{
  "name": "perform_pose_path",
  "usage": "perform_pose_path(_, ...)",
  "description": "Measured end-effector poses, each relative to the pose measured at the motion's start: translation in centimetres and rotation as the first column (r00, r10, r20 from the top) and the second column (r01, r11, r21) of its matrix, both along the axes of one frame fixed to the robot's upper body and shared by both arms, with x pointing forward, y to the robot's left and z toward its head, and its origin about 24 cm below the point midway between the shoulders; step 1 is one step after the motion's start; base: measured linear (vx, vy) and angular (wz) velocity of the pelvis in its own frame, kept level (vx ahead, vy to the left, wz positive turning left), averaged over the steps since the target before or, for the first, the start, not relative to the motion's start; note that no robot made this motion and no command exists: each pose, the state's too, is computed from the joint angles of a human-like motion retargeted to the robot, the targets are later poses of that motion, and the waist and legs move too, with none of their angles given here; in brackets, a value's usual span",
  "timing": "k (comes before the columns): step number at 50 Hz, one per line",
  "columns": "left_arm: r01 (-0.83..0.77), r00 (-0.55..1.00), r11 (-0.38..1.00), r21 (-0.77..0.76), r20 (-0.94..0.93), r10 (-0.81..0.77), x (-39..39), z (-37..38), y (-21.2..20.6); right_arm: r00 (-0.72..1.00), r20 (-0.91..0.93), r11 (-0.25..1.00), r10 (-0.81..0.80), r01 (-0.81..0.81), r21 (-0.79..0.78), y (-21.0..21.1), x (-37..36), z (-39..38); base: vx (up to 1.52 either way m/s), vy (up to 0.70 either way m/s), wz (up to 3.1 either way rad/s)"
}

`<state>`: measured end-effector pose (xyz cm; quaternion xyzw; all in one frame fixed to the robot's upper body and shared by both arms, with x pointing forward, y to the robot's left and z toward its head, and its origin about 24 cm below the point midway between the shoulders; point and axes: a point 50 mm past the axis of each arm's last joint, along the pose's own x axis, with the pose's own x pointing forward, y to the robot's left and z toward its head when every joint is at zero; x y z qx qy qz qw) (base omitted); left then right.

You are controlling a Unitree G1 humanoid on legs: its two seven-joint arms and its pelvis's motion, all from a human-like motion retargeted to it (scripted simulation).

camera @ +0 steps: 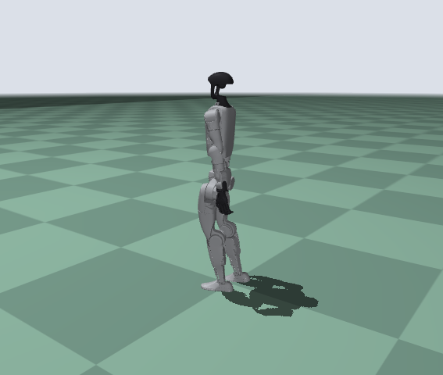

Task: In place motions

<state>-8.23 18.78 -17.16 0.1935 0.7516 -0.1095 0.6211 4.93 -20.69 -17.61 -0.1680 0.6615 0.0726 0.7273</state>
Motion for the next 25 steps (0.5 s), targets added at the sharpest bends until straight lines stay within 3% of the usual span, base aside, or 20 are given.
perform_pose_path(8,0.075,0.994,0.995,0.069,0.075,-0.08,4.9,0.1,4.5,1.0,0.002,0.988,0.008,-0.008,-0.154,-3.2,-1.1,0.5,-0.04,0.12,0.39)
perform_pose_path(15,0.224,0.915,0.973,0.063,0.331,-0.232,15.4,0.7,5.7,0.949,-0.097,0.944,-0.299,0.279,-0.179,-4.0,-5.7,0.7,-0.18,0.18,1.35)
perform_pose_path(20,0.332,0.797,0.941,0.064,0.514,-0.316,22.0,2.1,4.1,0.741,-0.366,0.82,-0.563,0.554,-0.143,-1.5,-13.1,1.5,-0.01,0.06,0.86)
perform_pose_path(25,0.359,0.792,0.933,-0.008,0.532,-0.3,22.5,1.8,1.7,0.627,-0.475,0.773,-0.618,0.595,-0.219,1.1,-17.4,2.3,0.04,0.01,0.19)
